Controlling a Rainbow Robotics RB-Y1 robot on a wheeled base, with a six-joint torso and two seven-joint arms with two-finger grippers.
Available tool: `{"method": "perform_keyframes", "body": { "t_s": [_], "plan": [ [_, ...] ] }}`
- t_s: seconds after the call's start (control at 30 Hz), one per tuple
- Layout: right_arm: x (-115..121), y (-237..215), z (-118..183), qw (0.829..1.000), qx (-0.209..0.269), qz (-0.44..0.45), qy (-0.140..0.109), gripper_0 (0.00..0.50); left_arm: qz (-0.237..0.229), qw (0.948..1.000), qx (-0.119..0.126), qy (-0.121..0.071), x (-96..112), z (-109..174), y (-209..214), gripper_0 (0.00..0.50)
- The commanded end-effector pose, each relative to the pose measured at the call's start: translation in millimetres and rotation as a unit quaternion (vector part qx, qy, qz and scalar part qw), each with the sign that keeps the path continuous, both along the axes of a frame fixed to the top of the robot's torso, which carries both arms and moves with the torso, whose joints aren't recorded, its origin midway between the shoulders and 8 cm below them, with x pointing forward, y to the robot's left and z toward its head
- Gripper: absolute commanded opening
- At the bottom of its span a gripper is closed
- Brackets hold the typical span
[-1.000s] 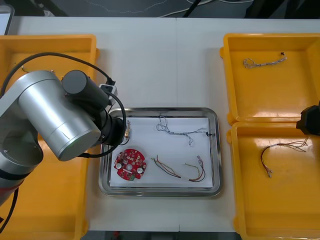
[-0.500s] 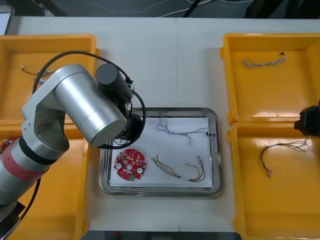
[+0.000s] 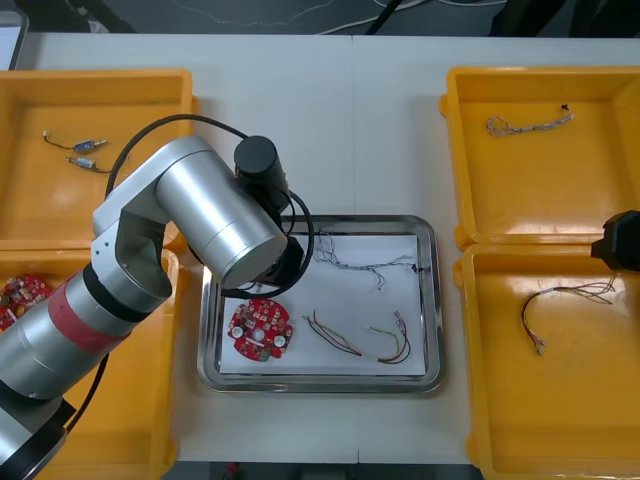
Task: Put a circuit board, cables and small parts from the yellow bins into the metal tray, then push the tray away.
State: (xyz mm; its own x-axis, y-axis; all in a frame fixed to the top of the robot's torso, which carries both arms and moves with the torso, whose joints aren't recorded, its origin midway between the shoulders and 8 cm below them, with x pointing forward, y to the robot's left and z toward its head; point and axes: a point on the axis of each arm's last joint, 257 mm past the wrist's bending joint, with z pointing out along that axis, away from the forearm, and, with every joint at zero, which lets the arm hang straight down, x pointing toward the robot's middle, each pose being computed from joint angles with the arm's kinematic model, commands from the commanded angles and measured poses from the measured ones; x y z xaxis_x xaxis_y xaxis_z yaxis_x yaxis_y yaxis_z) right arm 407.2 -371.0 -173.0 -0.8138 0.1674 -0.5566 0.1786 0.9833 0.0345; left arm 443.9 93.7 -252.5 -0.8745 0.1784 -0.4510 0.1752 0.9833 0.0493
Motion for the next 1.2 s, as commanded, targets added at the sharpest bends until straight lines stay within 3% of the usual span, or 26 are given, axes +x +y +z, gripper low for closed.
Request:
{"method": "perform_keyframes", "body": {
  "t_s": [0.03,0.4,0.63,1.2],
  "plan": [
    [-3,-4,10,1.0,-0.017,0.023,-0.014,0.5,0.026,0.9991,-0.03,-0.018,3,12,-28,0.0],
    [-9,4,10,0.999,-0.005,0.045,-0.005,0.5,0.036,0.9987,-0.034,-0.014,1,10,-33,0.0],
    [-25,3,-8,0.998,-0.002,0.054,0.028,0.5,0.043,0.998,-0.044,-0.014,4,9,-39,0.0],
    [-26,11,-8,0.998,0.008,0.062,0.029,0.5,0.049,0.9967,-0.062,-0.021,11,1,-49,0.0]
  ]
}}
